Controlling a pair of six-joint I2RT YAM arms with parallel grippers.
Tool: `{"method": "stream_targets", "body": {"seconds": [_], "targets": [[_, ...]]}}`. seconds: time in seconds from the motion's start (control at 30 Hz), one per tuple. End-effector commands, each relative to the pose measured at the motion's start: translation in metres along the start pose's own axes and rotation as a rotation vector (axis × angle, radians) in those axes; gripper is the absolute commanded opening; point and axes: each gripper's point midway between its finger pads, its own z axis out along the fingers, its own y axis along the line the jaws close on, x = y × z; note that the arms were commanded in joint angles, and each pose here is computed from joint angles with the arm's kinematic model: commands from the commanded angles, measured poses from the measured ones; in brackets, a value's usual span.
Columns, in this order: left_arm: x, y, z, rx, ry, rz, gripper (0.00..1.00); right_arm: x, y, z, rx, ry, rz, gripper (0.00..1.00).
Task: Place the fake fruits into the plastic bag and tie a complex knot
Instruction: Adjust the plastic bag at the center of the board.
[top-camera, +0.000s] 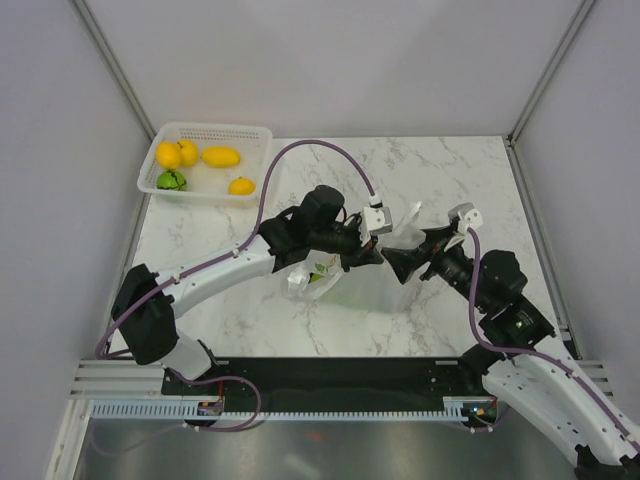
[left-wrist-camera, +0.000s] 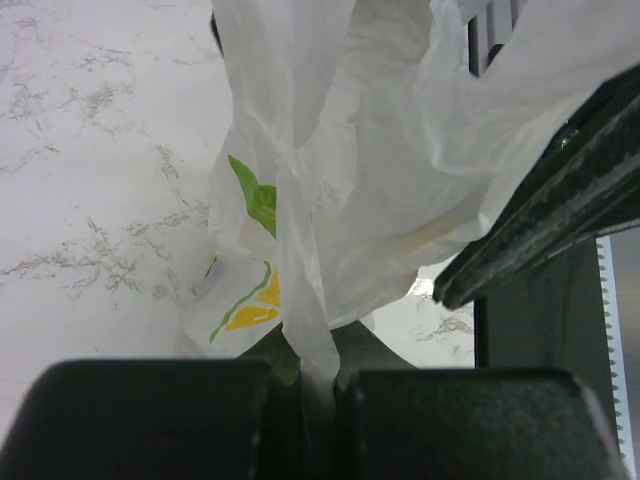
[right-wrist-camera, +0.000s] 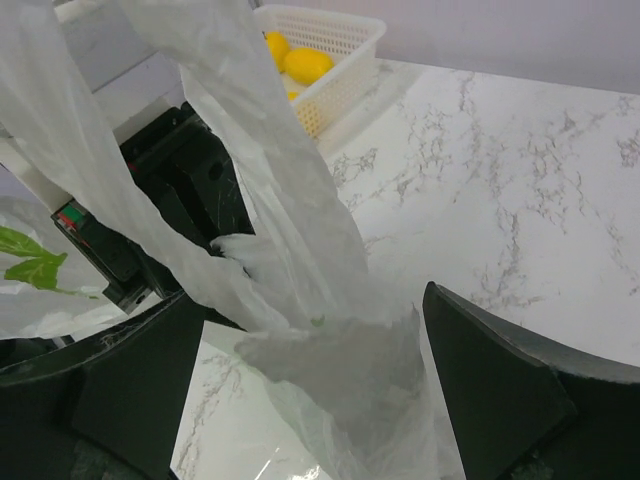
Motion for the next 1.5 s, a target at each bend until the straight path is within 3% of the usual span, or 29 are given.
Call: {"method": "stream_targets", "body": {"seconds": [0.0, 0.23, 0.47, 0.57, 0.6, 0.63, 0.67, 0.7, 0.8, 0.97, 1.07, 1.17, 1.23, 1.33, 1.47], "targets": [[-0.029, -0.008, -0.006, 0.036, -0.065, 0.019, 0.02, -0.021, 0.013, 0.013, -0.080, -0.095, -0.042, 0.98], [-0.031, -0.013, -0.003, 0.072, -0.074, -0.008, 0.02, -0.015, 0.016, 0.022, -0.125, -0.123, -0.052, 0.94], [-0.037, -0.014, -0.005, 0.075, -0.089, -0.027, 0.04, -0.011, 0.009, 0.019, -0.105, -0.207, -0.011, 0.64], [-0.036, -0.013, -0.003, 0.070, -0.089, -0.033, 0.09, -0.013, 0.009, 0.020, -0.109, -0.250, 0.007, 0.41], [-0.036, -0.012, -0.003, 0.063, -0.089, -0.038, 0.14, -0.014, 0.009, 0.020, -0.112, -0.257, 0.010, 0.31], [-0.037, -0.010, -0.003, 0.049, -0.089, -0.035, 0.17, -0.015, 0.009, 0.020, -0.110, -0.259, 0.005, 0.03], [-0.038, -0.008, -0.005, 0.035, -0.093, -0.028, 0.21, -0.015, 0.007, 0.020, -0.099, -0.259, 0.007, 0.00], [-0.040, -0.007, -0.008, 0.025, -0.096, -0.020, 0.30, -0.018, 0.007, 0.020, -0.097, -0.265, -0.007, 0.00], [-0.052, -0.001, -0.019, -0.032, -0.128, 0.023, 0.46, -0.022, 0.007, 0.017, -0.098, -0.279, -0.015, 0.00], [-0.085, 0.018, -0.049, -0.194, -0.183, 0.086, 0.59, -0.019, 0.003, 0.015, -0.078, -0.290, -0.006, 0.00], [-0.119, 0.023, -0.072, -0.255, -0.207, 0.097, 0.78, -0.017, -0.001, 0.015, -0.064, -0.301, 0.009, 0.00], [-0.148, 0.031, -0.099, -0.356, -0.237, 0.069, 0.85, -0.013, -0.004, 0.016, -0.053, -0.304, 0.018, 0.00], [-0.159, 0.042, -0.120, -0.464, -0.260, 0.029, 0.99, -0.012, -0.009, 0.017, -0.024, -0.301, 0.027, 0.00], [-0.169, 0.050, -0.160, -0.622, -0.311, -0.048, 1.00, -0.009, -0.015, 0.017, 0.008, -0.289, 0.034, 0.00], [-0.151, 0.029, -0.192, -0.638, -0.307, -0.019, 1.00, -0.002, -0.026, 0.019, 0.071, -0.260, 0.046, 0.00]]}}
